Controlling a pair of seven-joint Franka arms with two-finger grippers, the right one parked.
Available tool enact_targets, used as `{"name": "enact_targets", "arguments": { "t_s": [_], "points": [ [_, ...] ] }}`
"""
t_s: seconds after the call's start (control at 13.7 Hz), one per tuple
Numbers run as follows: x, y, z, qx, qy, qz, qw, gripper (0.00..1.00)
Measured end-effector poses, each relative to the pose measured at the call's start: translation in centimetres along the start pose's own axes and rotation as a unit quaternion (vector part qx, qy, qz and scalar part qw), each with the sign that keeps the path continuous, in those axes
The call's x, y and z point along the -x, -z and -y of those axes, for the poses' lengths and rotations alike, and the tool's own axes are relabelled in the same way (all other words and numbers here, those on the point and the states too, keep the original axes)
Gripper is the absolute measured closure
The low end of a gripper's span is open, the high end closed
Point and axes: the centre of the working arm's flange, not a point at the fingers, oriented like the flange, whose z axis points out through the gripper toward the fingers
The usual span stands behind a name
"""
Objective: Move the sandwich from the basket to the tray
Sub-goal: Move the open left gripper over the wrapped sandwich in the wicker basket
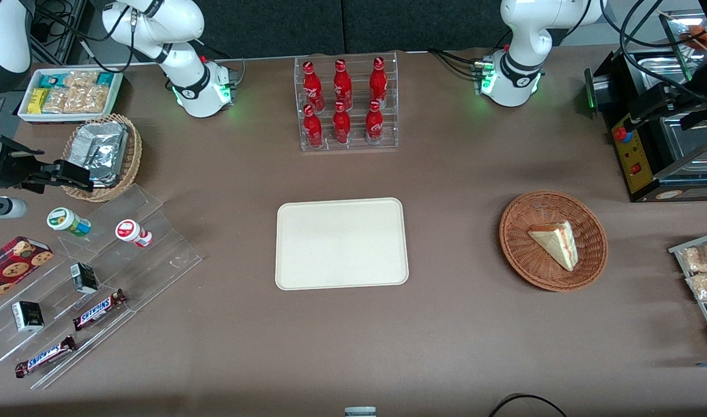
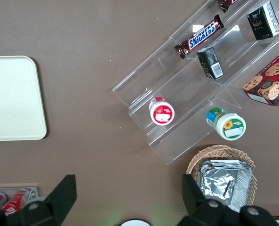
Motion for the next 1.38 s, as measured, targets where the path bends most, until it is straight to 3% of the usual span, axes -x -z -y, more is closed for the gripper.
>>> {"name": "enact_targets", "arguments": {
  "t_s": [0.44, 0.66, 0.8, 1.02, 1.24, 1.38],
  "points": [
    [-0.3, -0.6, 0.1, -0.003, 0.011, 0.008, 0.9999, 0.0],
    [-2.9, -3.5, 0.5, -0.017, 0.043, 0.024, 0.9986, 0.0],
    [-5.4, -6.3, 0.7, -0.026, 0.085, 0.025, 0.9958, 0.0],
    [-7.7, -9.9, 0.7, -0.028, 0.175, 0.016, 0.9839, 0.0],
    [-9.1, -14.2, 0.9, -0.025, 0.255, -0.01, 0.9667, 0.0],
    [-9.3, -18.2, 1.2, -0.031, 0.287, -0.012, 0.9574, 0.0]
  ]
}}
